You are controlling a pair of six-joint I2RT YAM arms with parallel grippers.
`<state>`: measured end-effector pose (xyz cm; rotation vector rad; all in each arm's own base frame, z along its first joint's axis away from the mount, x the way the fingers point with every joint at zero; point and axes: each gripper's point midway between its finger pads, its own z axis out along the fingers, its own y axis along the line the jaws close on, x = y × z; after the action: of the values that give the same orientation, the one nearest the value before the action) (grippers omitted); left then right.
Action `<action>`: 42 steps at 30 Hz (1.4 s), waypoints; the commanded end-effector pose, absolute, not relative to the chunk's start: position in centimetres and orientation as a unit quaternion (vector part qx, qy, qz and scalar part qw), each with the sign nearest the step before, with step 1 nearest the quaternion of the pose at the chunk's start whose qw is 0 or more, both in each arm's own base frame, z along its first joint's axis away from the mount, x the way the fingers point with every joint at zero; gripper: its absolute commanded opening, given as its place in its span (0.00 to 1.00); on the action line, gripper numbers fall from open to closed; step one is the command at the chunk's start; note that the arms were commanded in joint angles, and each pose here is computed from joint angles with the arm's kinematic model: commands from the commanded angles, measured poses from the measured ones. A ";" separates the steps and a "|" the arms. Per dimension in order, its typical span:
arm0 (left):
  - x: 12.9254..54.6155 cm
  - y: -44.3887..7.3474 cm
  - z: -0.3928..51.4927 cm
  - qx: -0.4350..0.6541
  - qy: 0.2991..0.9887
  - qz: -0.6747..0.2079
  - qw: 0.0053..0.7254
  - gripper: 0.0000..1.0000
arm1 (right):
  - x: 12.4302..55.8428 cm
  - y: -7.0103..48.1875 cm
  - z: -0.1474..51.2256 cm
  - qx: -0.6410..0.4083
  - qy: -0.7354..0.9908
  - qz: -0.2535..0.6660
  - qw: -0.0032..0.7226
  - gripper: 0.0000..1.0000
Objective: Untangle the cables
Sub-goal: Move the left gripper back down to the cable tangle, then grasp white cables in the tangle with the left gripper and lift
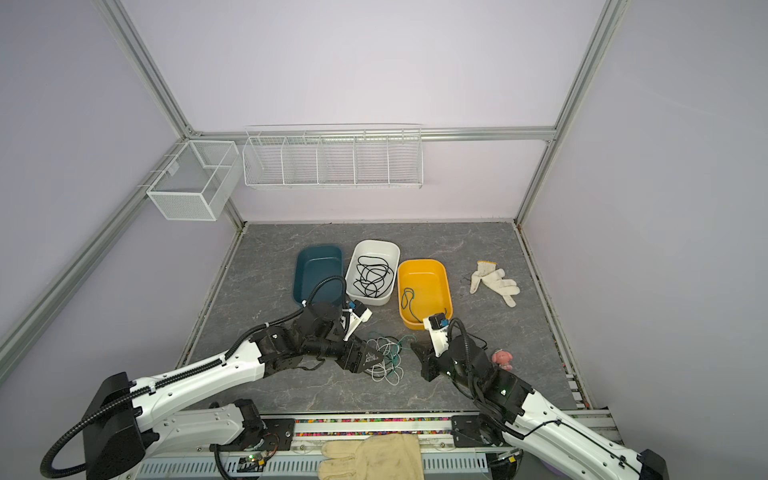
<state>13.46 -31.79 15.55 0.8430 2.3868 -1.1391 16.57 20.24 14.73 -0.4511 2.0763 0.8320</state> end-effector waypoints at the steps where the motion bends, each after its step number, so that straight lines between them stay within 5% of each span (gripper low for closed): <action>1: 13.4 -32.3 14.5 0.293 0.846 -0.410 0.173 0.79 | 16.4 20.3 14.5 -0.177 0.823 0.342 0.417 0.07; 30: 13.6 -32.7 11.7 0.269 0.851 -0.420 0.163 0.47 | 15.3 21.5 15.2 -0.201 0.805 0.382 0.408 0.06; 42: 13.4 -32.7 11.3 0.269 0.851 -0.422 0.158 0.16 | 15.5 21.4 15.1 -0.199 0.808 0.377 0.407 0.07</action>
<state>13.68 -32.73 11.79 0.7666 2.4316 -1.1987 15.29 21.22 15.07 -0.5129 2.0537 0.9347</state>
